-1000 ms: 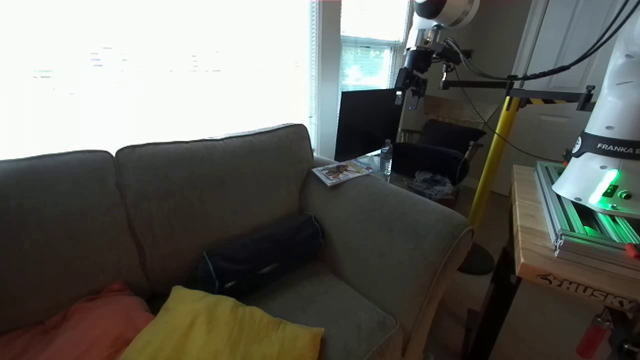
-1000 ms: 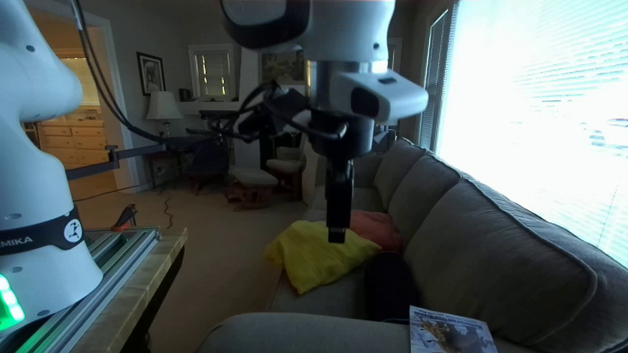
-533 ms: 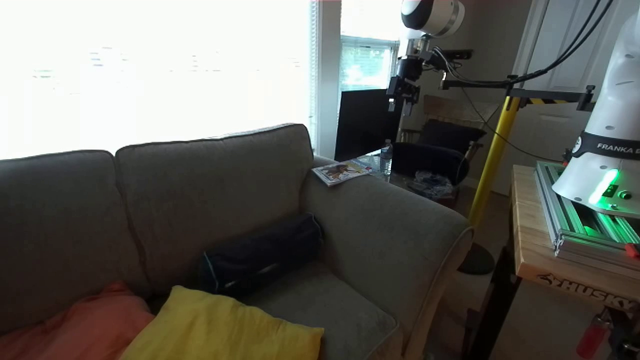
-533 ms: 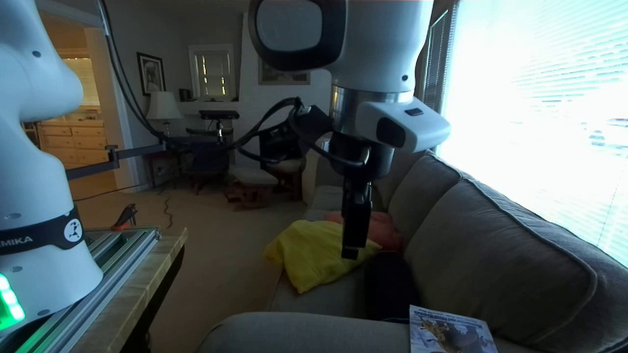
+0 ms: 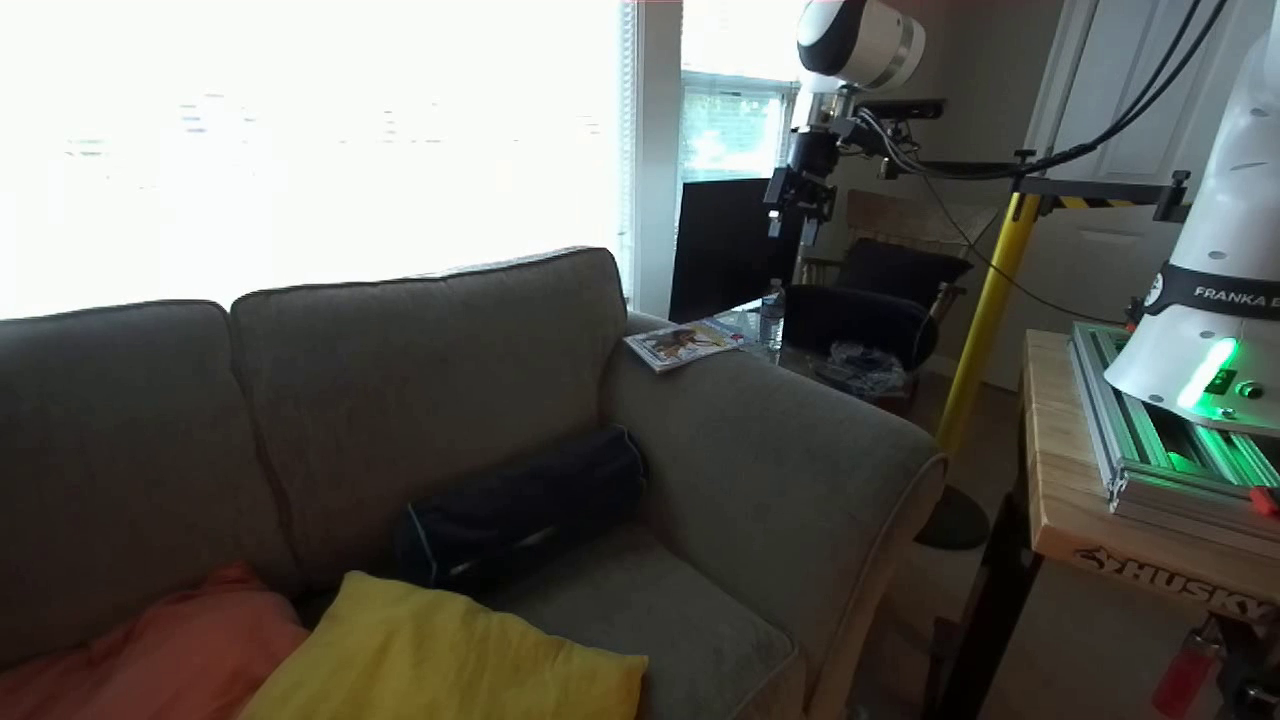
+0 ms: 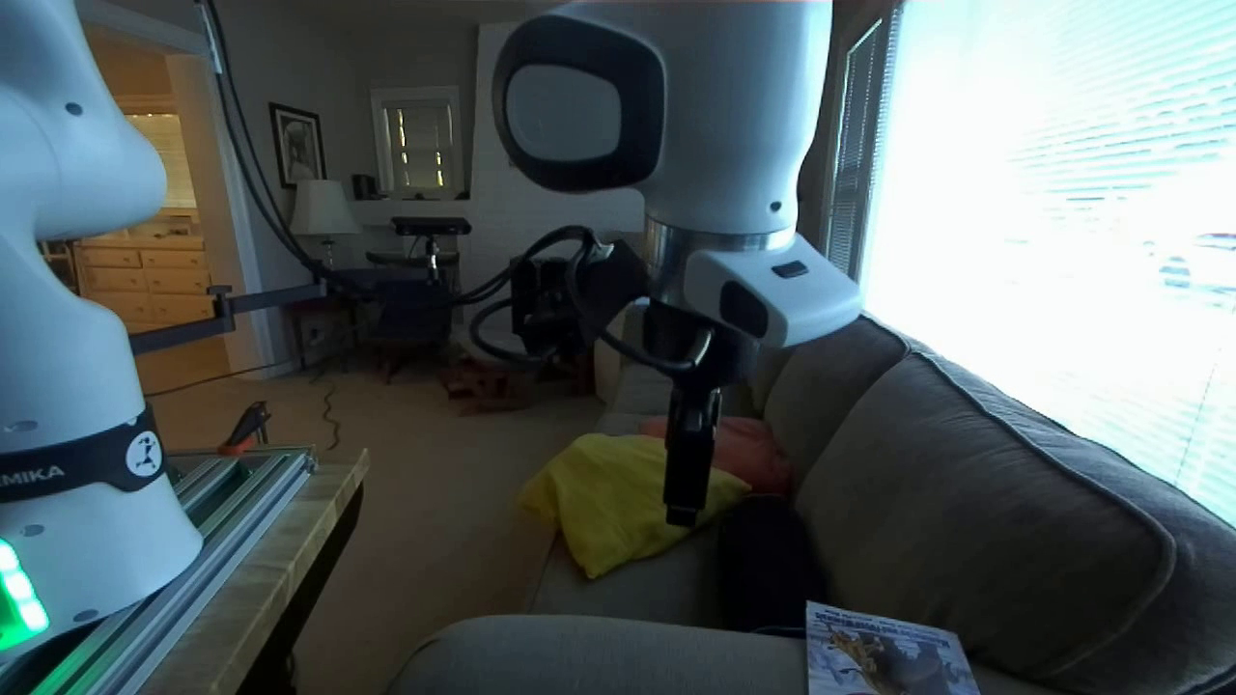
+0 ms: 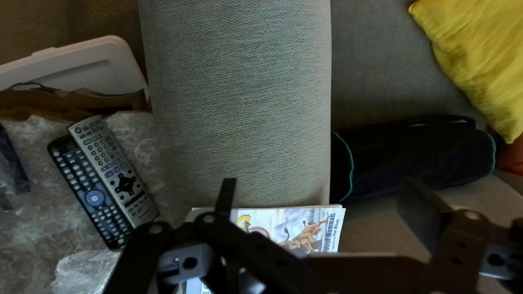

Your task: Place the magazine from the right armrest on the table.

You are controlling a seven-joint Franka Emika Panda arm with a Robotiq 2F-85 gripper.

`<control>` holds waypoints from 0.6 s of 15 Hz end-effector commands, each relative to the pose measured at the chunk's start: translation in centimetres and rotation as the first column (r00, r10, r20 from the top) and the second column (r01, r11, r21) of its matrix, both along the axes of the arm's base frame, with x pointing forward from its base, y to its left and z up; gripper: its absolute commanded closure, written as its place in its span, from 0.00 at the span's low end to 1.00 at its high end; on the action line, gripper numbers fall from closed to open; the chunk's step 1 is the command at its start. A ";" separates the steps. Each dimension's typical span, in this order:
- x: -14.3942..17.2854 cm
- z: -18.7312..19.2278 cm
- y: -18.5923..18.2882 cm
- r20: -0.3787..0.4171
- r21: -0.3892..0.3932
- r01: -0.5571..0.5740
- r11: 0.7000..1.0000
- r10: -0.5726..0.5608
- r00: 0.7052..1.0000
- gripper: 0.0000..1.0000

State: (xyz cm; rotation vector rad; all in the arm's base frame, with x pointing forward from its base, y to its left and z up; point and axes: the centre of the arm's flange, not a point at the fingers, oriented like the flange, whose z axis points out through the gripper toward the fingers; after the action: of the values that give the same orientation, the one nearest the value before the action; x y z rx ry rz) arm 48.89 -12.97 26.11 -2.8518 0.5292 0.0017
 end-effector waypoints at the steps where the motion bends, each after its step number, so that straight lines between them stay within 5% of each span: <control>1: 2.9 -4.3 -2.2 -0.021 0.074 0.056 0.996 -0.054 0.998 0.00; 9: 9.0 -13.2 -9.5 -0.085 0.101 0.122 0.987 -0.114 0.990 0.00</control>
State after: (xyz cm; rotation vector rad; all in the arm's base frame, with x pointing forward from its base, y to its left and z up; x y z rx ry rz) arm 53.58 -20.13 15.96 -2.7431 0.7142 0.0946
